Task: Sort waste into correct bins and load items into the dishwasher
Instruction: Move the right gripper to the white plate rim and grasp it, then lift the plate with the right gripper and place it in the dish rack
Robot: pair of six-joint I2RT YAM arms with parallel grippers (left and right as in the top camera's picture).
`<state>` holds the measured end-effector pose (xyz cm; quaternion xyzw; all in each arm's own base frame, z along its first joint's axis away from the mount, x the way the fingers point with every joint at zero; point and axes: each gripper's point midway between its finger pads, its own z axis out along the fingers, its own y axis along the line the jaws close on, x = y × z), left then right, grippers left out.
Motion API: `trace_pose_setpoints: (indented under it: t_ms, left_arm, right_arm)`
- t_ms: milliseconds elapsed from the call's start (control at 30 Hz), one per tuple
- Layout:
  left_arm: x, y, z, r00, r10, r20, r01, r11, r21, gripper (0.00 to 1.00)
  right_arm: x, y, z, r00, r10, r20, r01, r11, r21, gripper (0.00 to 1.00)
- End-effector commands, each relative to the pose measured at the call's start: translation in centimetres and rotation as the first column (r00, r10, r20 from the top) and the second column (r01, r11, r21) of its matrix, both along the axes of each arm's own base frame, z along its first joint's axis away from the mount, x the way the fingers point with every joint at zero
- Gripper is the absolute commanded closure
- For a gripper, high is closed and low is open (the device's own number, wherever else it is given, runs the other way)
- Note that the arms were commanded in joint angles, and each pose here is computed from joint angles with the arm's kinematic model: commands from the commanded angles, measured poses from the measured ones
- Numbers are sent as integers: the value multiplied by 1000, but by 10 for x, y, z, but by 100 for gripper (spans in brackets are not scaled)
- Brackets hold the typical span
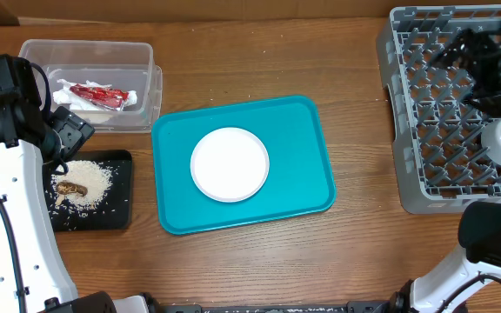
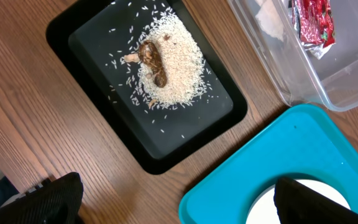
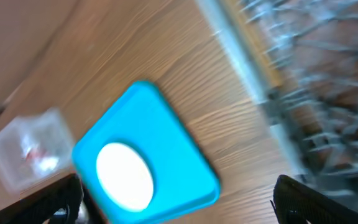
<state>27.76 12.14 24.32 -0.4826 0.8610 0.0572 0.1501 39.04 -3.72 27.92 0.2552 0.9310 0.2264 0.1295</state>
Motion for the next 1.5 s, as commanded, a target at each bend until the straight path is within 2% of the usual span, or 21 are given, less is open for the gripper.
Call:
trace_pose_setpoints:
  t_ms: [0,200,333,433,533,667,767,1067,1200,1400,1467]
  left_arm:
    - [0,0,1,1000,12,6,-12,1000,-6,0]
    - [1,0,1,1000,12,6,-12,1000,-6,0]
    - [1,0,1,1000,12,6,-12,1000,-6,0]
    - [1,0,1,1000,12,6,-12,1000,-6,0]
    - [1,0,1,1000,12,6,-12,1000,-6,0]
    - [1,0,1,1000,12,6,-12,1000,-6,1]
    - [1,0,1,1000,12,6,-12,1000,-6,0]
    - [1,0,1,1000,12,6,-12,1000,-6,0]
    - [1,0,1,1000,12,6,-12,1000,-6,0]
    - [1,0,1,1000,12,6,-12,1000,-6,0]
    - [1,0,1,1000,12,6,-12,1000,-6,0]
  right_arm:
    - [-4,65,7,968,243,68,-246,968,56,0]
    - [-23,156,-62,867,486,-108,-495,865,-86,0]
    - [-36,216,-115,818,551,-165,-572,809,-137,0]
    - [-41,247,-151,819,541,-192,-572,794,-205,6]
    - [-46,264,-182,841,494,-221,-540,791,-289,20]
    - [-51,276,-206,864,431,-260,-500,796,-341,32]
    - [-53,282,-220,875,394,-282,-475,813,-336,36]
    - [-56,294,-256,855,404,-326,-501,805,-317,37]
    - [-54,297,-260,868,381,-318,-475,824,-309,46]
    - [-56,296,-271,892,321,-319,-418,856,-306,47]
    - [-57,297,-271,891,321,-321,-417,859,-298,51]
